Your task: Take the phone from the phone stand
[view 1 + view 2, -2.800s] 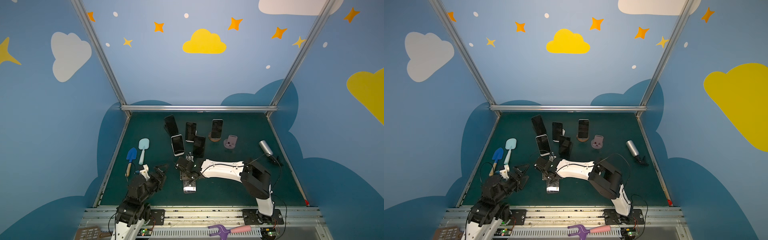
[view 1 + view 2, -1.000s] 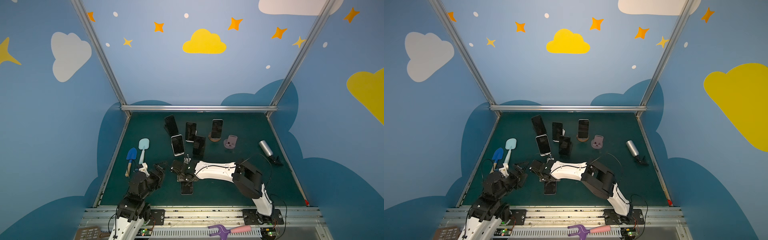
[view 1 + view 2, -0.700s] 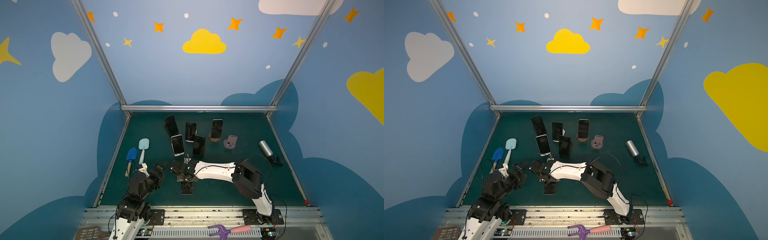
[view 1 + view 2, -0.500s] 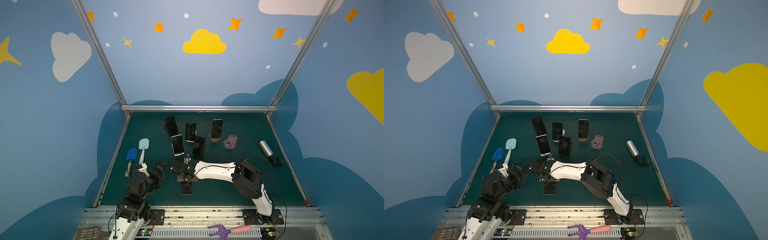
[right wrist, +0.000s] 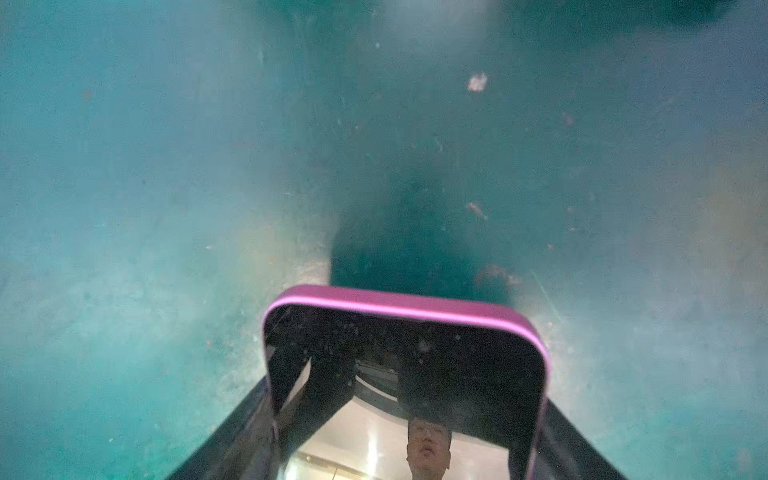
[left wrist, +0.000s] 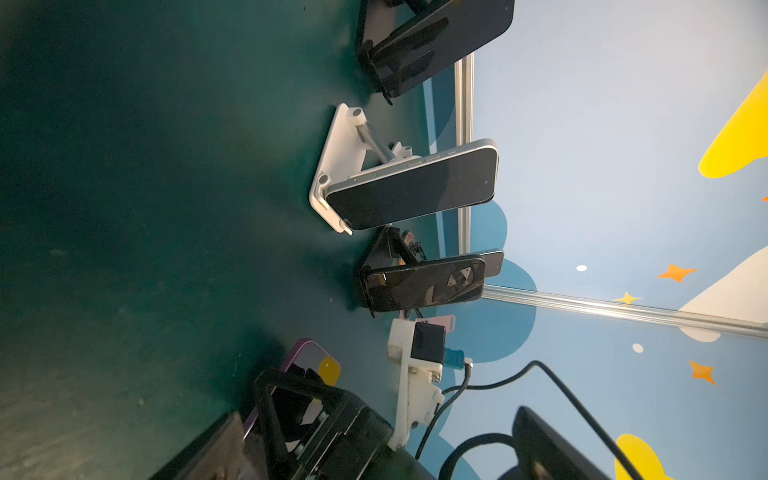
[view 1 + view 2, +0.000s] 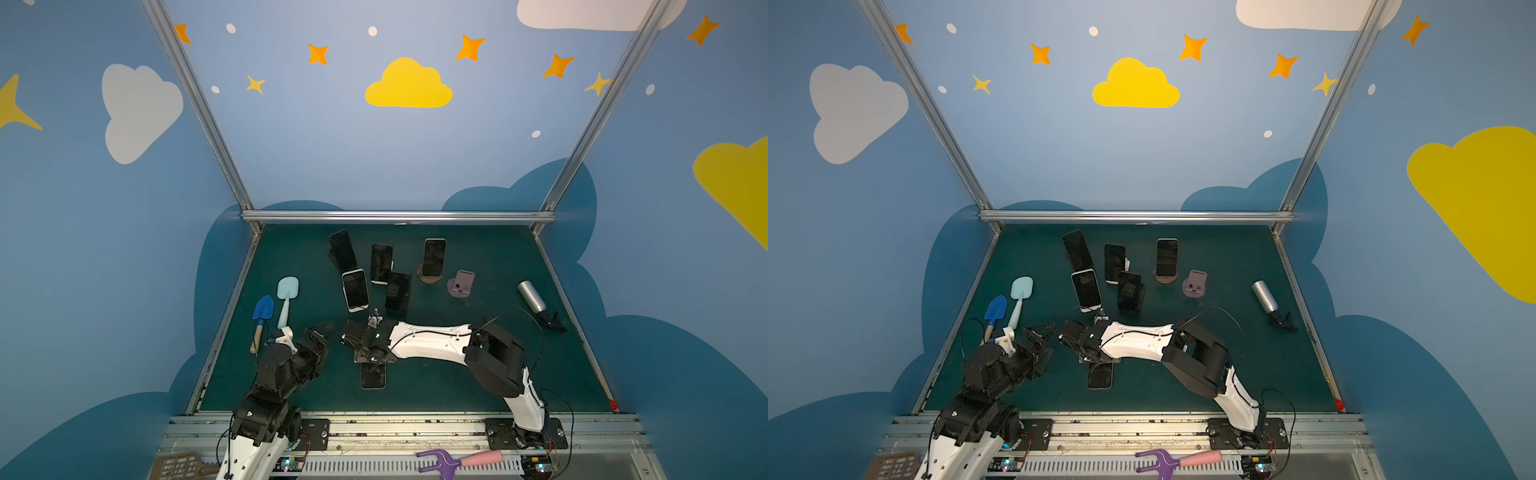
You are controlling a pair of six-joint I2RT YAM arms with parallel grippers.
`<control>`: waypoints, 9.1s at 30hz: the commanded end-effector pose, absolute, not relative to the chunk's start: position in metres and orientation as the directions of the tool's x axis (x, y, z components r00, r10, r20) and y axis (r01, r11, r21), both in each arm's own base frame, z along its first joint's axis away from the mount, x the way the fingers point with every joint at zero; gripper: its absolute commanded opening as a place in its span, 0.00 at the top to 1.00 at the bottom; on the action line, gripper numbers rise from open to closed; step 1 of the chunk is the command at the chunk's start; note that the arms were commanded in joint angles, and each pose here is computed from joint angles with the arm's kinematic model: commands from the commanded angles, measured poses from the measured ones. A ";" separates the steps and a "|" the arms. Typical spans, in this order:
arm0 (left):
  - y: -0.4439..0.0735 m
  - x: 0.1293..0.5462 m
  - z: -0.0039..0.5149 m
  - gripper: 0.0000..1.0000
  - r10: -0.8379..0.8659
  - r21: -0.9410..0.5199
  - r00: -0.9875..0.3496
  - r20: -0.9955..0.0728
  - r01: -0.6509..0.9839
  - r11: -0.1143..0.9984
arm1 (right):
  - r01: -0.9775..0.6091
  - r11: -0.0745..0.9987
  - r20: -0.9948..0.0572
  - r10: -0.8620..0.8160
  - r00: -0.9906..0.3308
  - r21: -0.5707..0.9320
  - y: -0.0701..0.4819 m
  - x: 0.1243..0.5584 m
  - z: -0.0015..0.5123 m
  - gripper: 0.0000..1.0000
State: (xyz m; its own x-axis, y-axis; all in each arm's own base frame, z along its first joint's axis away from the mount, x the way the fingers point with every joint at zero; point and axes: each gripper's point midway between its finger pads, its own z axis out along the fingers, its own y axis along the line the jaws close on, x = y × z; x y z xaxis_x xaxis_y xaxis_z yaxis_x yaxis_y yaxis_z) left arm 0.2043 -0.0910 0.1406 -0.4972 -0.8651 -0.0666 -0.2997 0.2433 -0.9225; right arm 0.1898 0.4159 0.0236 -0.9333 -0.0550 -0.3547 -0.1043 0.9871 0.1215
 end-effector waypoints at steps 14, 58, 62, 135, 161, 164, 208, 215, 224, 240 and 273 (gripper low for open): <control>-0.089 0.202 0.148 0.00 -0.865 -0.923 -0.494 -0.083 -0.289 0.254 | -0.063 0.997 -0.259 -0.074 -0.963 -0.047 0.375 0.183 -0.011 0.27; -0.095 0.208 0.183 0.00 -0.840 -0.933 -0.522 -0.150 -0.205 0.294 | -0.182 0.983 -0.423 -0.162 -0.891 0.009 0.309 0.217 0.135 0.16; -0.097 0.213 0.174 0.00 -0.833 -0.925 -0.534 -0.142 -0.229 0.304 | -0.139 0.989 -0.394 -0.106 -0.913 0.056 0.261 0.216 0.124 0.20; -0.088 0.226 0.199 0.00 -0.843 -0.874 -0.507 -0.179 -0.311 0.373 | 0.149 0.969 -0.314 0.205 -0.927 0.195 0.132 0.428 0.120 0.08; -0.088 0.234 0.201 0.00 -0.839 -0.861 -0.507 -0.196 -0.321 0.395 | 0.160 0.985 -0.401 0.171 -0.900 0.061 0.119 0.441 0.103 0.41; -0.088 0.233 0.201 0.00 -0.837 -0.860 -0.509 -0.198 -0.320 0.398 | 0.130 0.990 -0.424 0.144 -0.894 0.063 0.118 0.461 0.104 0.41; -0.086 0.221 0.194 0.00 -0.845 -0.867 -0.506 -0.173 -0.329 0.375 | 0.182 0.896 -0.327 0.328 -0.886 0.406 0.097 0.495 0.136 0.50; -0.085 0.219 0.189 0.00 -0.845 -0.862 -0.506 -0.173 -0.336 0.378 | 0.281 0.885 -0.354 0.415 -0.838 0.372 0.067 0.505 0.119 0.53; -0.087 0.216 0.182 0.00 -0.847 -0.866 -0.510 -0.152 -0.343 0.363 | 0.301 0.924 -0.204 0.350 -0.914 0.237 0.068 0.449 0.066 0.63; -0.087 0.203 0.181 0.00 -0.838 -0.872 -0.524 -0.153 -0.327 0.363 | 0.235 0.964 -0.105 0.248 -0.963 0.122 0.097 0.369 0.057 0.67; -0.089 0.193 0.167 0.00 -0.834 -0.885 -0.536 -0.128 -0.319 0.341 | 0.079 0.989 -0.345 0.118 -0.931 0.125 0.144 0.369 0.121 0.13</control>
